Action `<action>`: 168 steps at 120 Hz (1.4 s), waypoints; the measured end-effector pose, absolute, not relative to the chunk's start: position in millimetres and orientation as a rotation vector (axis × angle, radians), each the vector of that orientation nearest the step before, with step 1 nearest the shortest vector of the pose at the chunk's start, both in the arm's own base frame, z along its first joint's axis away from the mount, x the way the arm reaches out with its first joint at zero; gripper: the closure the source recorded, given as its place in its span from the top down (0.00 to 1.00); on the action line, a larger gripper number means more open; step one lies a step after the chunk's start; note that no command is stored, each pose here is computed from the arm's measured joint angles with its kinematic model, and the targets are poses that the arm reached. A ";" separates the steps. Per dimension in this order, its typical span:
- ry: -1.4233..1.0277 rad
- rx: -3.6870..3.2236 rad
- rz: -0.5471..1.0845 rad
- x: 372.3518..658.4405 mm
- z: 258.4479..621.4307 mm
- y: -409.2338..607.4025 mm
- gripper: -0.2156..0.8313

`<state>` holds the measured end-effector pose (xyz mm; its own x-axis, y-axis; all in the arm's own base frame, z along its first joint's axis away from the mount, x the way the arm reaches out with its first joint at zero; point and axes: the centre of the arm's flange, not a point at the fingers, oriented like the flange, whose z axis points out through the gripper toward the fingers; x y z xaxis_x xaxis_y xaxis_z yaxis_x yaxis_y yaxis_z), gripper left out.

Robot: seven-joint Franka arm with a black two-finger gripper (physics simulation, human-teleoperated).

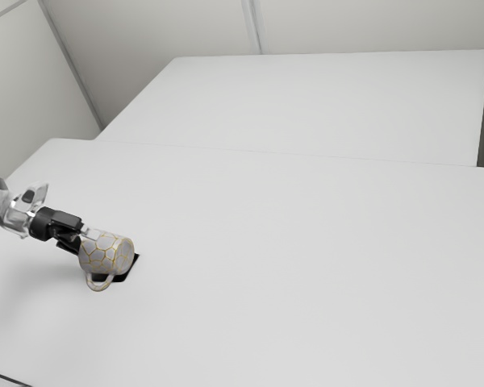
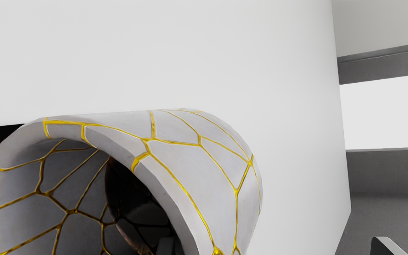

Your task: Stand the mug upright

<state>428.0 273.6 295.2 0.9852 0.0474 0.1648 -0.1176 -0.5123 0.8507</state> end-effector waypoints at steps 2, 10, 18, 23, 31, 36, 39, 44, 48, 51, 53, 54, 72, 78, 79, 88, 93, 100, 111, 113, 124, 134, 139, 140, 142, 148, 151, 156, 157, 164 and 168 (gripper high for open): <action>-0.051 2.098 0.204 428.1 294.8 273.5 0.79; -0.055 2.094 0.212 428.4 292.9 273.1 0.79; -0.058 2.090 0.217 428.6 290.0 272.9 0.79; -0.061 2.089 0.220 428.6 288.9 272.9 0.79; -0.068 2.089 0.226 428.8 288.0 273.1 0.78; -0.072 2.089 0.229 428.9 287.8 273.1 0.76; -0.075 2.089 0.231 428.9 287.8 273.1 0.74; -0.080 2.090 0.235 429.1 288.0 273.2 0.69; -0.083 2.090 0.238 429.1 288.2 273.2 0.66; -0.086 2.090 0.239 429.1 288.2 273.3 0.63; -0.087 2.091 0.241 429.1 288.4 273.3 0.61; -0.088 2.091 0.241 429.2 288.4 273.4 0.60; -0.102 2.093 0.254 429.7 290.0 273.9 0.43; -0.106 2.094 0.257 430.0 290.4 273.7 0.37; -0.107 2.094 0.258 430.1 290.6 273.7 0.36; -0.114 2.093 0.264 431.1 291.5 272.7 0.28; -0.117 2.093 0.266 431.5 291.8 272.3 0.23; -0.121 2.092 0.270 432.2 292.4 271.6 0.18; -0.128 2.092 0.275 433.5 293.3 270.6 0.12; -0.130 2.092 0.277 433.8 293.8 270.5 0.12; -0.143 2.095 0.286 435.9 297.9 268.9 0.09; -0.169 2.103 0.305 440.3 308.0 265.3 0.07; -0.189 2.108 0.316 444.3 314.4 261.4 0.06; -0.192 2.110 0.318 445.1 315.7 260.7 0.06; -0.202 2.113 0.323 447.1 318.9 258.7 0.06; -0.233 2.123 0.337 452.8 329.4 252.4 0.06; -0.252 2.129 0.344 456.2 335.9 248.0 0.05; -0.288 2.138 0.354 462.8 346.4 238.3 0.05; -0.296 2.140 0.355 464.4 348.2 235.9 0.05; -0.359 2.156 0.349 476.6 358.4 214.5 0.05; -0.409 2.174 0.339 483.9 367.0 200.0 0.05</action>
<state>483.9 200.0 367.0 0.9088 -0.1687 0.3815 -0.4063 -0.5649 0.7182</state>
